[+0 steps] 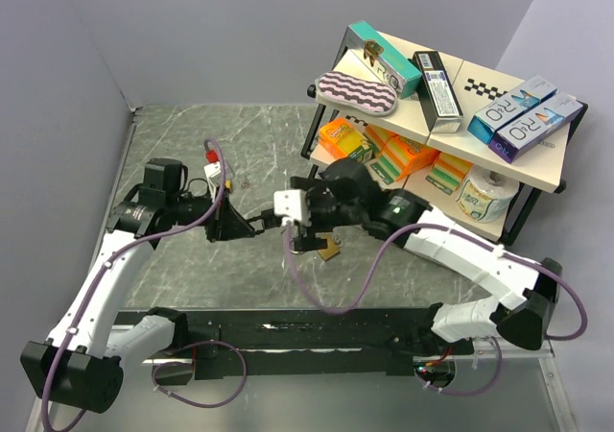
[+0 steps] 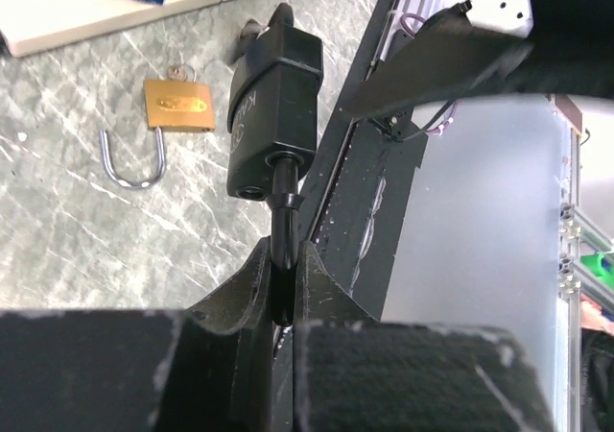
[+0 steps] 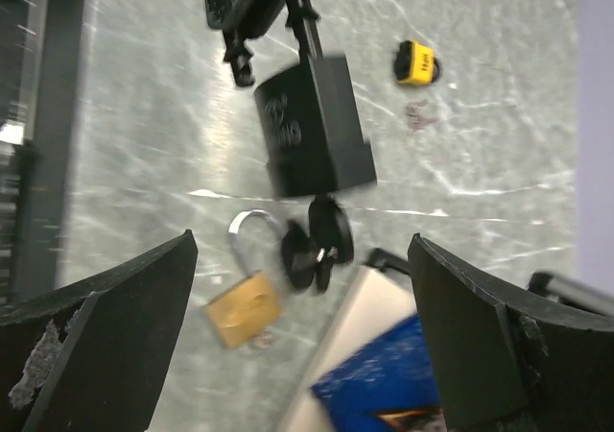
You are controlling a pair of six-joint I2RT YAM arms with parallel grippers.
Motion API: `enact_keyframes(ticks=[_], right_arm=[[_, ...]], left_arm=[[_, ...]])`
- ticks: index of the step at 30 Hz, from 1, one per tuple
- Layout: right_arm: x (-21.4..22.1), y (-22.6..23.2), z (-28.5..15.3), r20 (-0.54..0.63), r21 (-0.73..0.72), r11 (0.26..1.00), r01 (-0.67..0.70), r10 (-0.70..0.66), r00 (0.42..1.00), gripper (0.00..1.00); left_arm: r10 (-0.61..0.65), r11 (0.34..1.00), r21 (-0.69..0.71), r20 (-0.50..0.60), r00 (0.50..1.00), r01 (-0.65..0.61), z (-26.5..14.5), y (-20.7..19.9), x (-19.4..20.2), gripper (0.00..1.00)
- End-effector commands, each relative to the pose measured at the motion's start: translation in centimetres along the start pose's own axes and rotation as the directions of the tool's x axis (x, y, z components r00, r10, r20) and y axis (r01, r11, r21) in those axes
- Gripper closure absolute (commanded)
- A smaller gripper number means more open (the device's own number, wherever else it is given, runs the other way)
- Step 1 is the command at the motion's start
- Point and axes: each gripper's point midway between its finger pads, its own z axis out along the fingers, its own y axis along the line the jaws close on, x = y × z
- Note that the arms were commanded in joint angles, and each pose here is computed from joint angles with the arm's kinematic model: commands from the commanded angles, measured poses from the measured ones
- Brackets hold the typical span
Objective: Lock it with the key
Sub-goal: Pick up the lock from the center of the board, then lock the lock.
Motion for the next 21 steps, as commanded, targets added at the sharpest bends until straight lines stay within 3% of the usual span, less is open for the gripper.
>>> enact_keyframes(ticks=[1, 11, 21], right_arm=[[-3.8, 1.2, -4.1, 0.173, -0.125, 0.979, -0.162, 0.182, 0.968, 0.01], [-6.3, 1.9, -5.5, 0.273, -0.238, 0.934, -0.266, 0.327, 0.905, 0.01], [-6.8, 1.4, -3.4, 0.251, -0.304, 0.892, -0.334, 0.414, 0.875, 0.01]], left_arm=[[0.176, 0.979, 0.091, 0.084, 0.981, -0.184, -1.2, -3.3, -3.3, 0.99], [0.282, 0.950, 0.113, 0.079, 0.956, -0.290, -1.7, -4.5, -3.5, 0.99], [0.353, 0.927, 0.111, 0.069, 0.933, -0.359, -1.2, -5.3, -3.7, 0.99]])
